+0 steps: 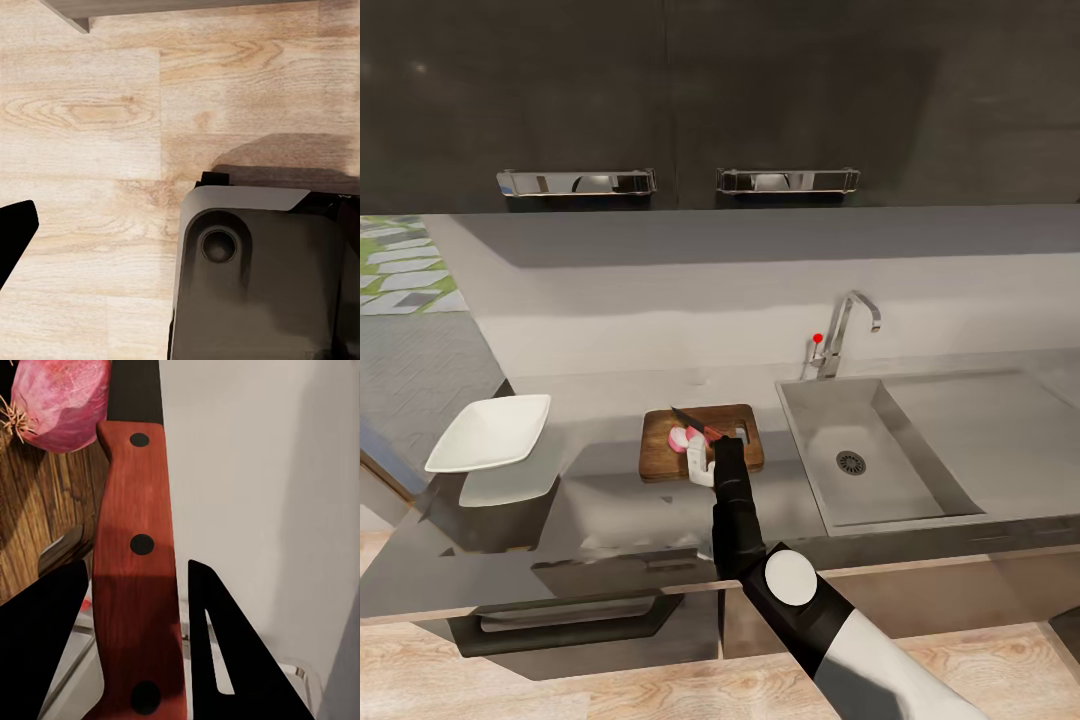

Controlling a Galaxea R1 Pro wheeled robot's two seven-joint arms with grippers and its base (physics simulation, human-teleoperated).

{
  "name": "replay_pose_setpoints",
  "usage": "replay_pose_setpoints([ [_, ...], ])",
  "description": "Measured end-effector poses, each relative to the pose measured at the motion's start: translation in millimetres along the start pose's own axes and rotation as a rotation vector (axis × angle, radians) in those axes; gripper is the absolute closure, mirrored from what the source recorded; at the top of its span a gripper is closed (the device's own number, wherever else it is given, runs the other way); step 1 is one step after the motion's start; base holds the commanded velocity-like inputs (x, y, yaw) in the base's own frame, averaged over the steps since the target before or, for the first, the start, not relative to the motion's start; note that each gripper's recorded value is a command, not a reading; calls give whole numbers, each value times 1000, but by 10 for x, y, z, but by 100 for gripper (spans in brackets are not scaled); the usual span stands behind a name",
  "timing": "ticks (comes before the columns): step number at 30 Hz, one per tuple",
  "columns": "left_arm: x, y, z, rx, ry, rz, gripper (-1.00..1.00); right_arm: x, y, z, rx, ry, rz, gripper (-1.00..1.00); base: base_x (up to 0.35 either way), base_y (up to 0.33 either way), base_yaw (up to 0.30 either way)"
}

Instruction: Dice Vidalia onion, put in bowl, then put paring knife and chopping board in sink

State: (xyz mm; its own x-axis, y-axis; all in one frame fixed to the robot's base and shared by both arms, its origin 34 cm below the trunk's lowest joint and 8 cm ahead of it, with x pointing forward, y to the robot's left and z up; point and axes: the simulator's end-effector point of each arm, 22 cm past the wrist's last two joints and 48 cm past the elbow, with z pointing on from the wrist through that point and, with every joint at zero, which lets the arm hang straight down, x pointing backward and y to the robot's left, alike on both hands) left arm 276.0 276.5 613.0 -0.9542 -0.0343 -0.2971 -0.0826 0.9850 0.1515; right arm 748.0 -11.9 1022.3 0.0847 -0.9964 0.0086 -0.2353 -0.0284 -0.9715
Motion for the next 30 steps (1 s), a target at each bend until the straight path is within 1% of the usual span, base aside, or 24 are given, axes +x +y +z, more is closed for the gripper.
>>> replay_pose_setpoints([
  [30,-1,20,3,-3,0,1,-100,0,2,-1,0,0,0,100,0,0,0],
])
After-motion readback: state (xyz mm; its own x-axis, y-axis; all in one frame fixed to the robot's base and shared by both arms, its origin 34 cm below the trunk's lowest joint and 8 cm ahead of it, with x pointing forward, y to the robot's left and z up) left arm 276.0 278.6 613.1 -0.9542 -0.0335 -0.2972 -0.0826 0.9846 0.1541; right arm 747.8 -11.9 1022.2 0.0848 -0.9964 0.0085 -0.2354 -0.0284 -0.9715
